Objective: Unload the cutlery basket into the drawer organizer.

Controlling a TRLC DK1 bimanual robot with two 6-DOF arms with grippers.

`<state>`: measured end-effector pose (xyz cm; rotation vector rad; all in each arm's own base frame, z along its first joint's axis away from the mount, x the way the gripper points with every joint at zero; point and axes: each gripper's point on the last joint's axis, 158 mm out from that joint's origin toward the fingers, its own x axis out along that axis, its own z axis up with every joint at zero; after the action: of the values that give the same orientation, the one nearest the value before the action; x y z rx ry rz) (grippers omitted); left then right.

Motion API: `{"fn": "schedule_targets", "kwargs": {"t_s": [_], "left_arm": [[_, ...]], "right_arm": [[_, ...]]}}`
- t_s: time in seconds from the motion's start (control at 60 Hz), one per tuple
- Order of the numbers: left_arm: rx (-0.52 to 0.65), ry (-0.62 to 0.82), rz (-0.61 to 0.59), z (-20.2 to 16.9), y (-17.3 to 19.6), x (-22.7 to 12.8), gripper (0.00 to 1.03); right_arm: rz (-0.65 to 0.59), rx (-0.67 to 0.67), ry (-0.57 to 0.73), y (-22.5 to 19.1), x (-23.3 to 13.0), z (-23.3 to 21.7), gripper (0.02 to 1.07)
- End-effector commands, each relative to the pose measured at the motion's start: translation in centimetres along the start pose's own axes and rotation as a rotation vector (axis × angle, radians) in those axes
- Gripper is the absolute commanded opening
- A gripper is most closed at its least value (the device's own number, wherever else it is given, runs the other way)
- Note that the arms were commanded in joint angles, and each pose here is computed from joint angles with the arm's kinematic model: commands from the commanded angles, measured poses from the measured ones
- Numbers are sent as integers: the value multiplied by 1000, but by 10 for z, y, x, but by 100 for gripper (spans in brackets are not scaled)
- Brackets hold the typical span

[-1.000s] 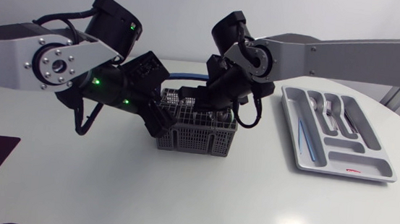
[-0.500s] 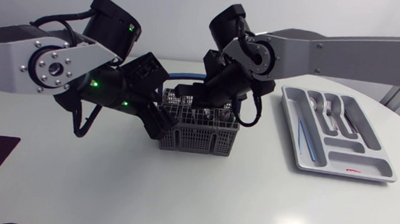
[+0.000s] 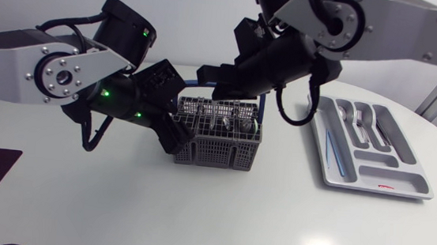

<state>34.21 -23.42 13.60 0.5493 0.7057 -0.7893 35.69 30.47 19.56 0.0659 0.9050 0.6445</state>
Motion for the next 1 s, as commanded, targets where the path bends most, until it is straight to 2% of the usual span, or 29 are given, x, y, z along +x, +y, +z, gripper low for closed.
{"fn": "schedule_targets", "kwargs": {"t_s": [0.0, 0.217, 0.333, 0.667, 0.867, 0.983], "left_arm": [[24, 15, -23, -4, -7, 9, 96], [32, 9, -24, 2, -9, 8, 96], [36, 3, -25, 6, -10, 6, 96], [46, -7, -30, 13, -14, 5, 96], [55, -18, -43, 22, -22, 7, 96], [59, -19, -46, 24, -23, 8, 96]], "right_arm": [[30, -28, -41, 14, -27, 13, 9], [31, -47, -87, 16, -79, 24, 9], [-8, -37, -100, -3, -108, 19, 9], [-256, 13, -101, -123, -162, -37, 9], [-394, 39, -23, -196, -166, -91, 9], [-447, 50, 10, -226, -166, -115, 9]]}}
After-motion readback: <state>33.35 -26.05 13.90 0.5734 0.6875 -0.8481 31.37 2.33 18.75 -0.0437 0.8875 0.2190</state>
